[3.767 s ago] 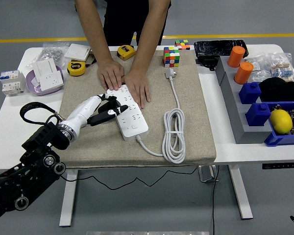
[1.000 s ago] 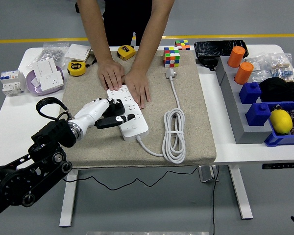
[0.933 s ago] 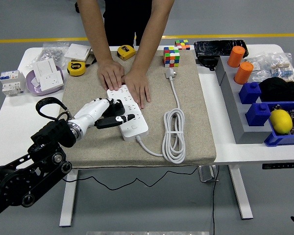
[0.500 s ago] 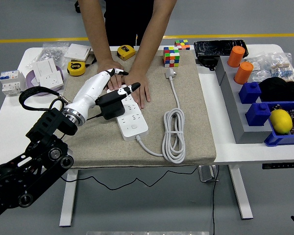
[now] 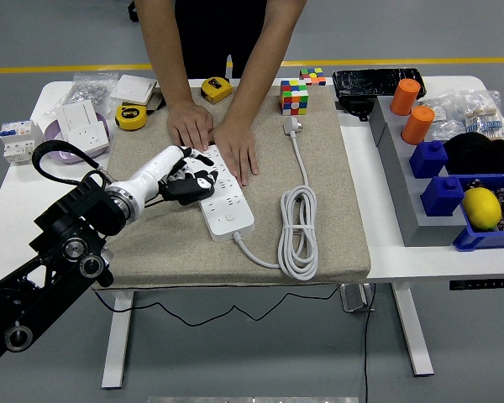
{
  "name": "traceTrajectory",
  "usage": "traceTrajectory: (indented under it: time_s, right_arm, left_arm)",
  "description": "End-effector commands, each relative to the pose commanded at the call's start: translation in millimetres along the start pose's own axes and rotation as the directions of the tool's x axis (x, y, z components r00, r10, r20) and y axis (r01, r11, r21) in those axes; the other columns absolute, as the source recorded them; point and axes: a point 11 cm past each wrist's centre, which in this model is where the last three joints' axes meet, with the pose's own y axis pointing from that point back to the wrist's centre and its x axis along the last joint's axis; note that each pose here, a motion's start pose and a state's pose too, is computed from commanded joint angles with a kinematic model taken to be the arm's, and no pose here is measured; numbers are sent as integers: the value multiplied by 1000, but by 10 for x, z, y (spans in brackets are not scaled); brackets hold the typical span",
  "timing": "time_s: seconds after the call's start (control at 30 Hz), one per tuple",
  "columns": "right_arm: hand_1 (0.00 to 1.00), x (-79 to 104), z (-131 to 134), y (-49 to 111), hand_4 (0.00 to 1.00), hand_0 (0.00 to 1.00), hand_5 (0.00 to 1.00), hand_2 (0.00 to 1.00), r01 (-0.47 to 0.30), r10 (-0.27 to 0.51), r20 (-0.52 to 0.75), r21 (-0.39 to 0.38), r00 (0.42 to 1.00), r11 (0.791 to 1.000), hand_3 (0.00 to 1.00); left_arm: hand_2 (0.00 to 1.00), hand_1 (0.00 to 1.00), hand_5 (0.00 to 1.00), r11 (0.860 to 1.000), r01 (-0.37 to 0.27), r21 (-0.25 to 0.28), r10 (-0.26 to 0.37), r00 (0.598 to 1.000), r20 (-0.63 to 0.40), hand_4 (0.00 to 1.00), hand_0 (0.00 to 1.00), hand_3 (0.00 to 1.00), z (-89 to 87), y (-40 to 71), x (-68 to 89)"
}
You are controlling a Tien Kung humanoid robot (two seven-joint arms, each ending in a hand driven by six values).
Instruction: Pick up the plug,place it near the board,insert it into the board,press the button
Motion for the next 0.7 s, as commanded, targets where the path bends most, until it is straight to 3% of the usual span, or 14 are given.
traceTrajectory:
  time_s: [0.03, 0.1, 0.2, 0.23, 0.37, 0.53, 0.7]
  right_arm:
    - [833, -1, 2, 0, 998, 998, 846, 731, 0, 0, 0, -1, 1000, 1000, 744]
    - [833, 2, 5, 0, 998, 998, 846, 731, 0, 0, 1, -3, 1000, 1000, 744]
    - [833, 7, -1, 0, 998, 998, 846, 731, -1, 1, 2, -1, 1000, 1000, 744]
    - [833, 7, -4, -1, 998, 998, 846, 732, -2, 2, 3, 0, 1000, 1000, 744]
    - [833, 2, 1, 0, 998, 998, 846, 732, 0, 0, 3, -1, 1000, 1000, 744]
    - [832, -10, 14, 1, 998, 998, 847, 732, 2, -2, 2, -4, 1000, 1000, 744]
    - [833, -8, 6, 1, 998, 998, 847, 733, 2, -2, 0, -2, 1000, 1000, 744]
  left_arm:
    - [165, 46, 43, 999, 41, -3, -41, 999, -10, 468, 136, 937, -2, -3, -41]
    - [165, 46, 43, 990, 142, -2, -142, 990, 0, 468, 136, 937, -31, -25, -136]
    - [165, 46, 43, 972, 237, 9, -236, 971, -44, 468, 136, 937, -84, -46, -243]
    - [174, 43, 2, 963, 270, 13, -268, 961, -69, 532, 127, 943, -99, -52, -287]
    - [174, 43, 2, 922, 387, 16, -379, 909, -174, 532, 127, 943, -129, -63, -476]
    - [180, 43, 16, 915, 401, 43, -384, 899, -210, 523, 127, 944, -197, -118, -514]
    - [181, 44, 2, 927, 367, 73, -344, 913, -218, 539, 127, 946, -278, -195, -460]
